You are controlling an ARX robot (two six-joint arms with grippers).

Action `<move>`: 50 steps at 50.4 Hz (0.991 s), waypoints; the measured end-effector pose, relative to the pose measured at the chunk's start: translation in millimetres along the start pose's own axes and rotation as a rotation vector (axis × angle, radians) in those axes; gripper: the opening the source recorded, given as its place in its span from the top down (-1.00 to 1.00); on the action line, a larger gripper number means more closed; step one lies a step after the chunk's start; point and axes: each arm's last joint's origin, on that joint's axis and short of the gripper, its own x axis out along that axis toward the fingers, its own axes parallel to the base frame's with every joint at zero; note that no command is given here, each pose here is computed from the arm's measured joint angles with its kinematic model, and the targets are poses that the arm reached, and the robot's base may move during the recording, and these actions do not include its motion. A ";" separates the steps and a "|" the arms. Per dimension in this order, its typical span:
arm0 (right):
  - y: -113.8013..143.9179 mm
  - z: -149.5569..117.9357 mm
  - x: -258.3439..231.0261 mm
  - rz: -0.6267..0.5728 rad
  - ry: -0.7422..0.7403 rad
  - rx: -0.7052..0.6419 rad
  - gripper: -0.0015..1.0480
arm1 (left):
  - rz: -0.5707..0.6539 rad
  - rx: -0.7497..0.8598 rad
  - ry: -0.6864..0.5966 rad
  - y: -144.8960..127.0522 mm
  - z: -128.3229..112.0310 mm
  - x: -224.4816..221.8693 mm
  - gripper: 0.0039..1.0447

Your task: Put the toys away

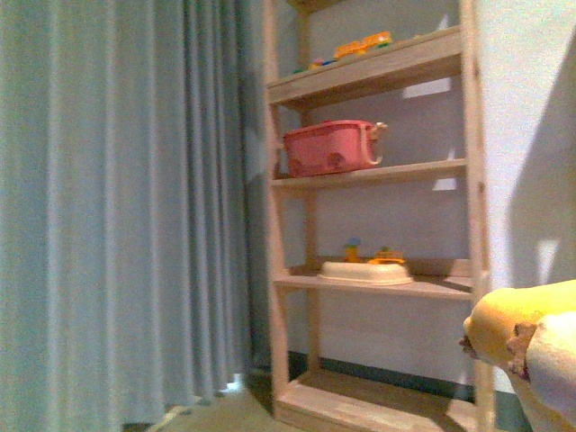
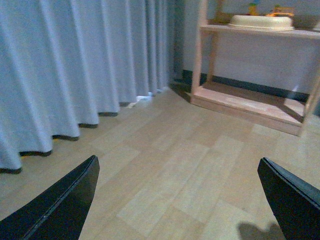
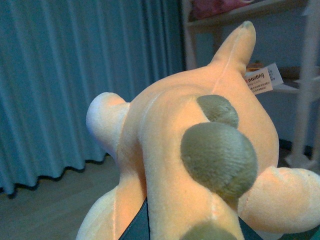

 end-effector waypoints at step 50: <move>0.2 0.2 -0.1 0.004 -0.001 -0.001 0.86 | -0.002 0.000 0.000 -0.1 0.0 0.0 -0.88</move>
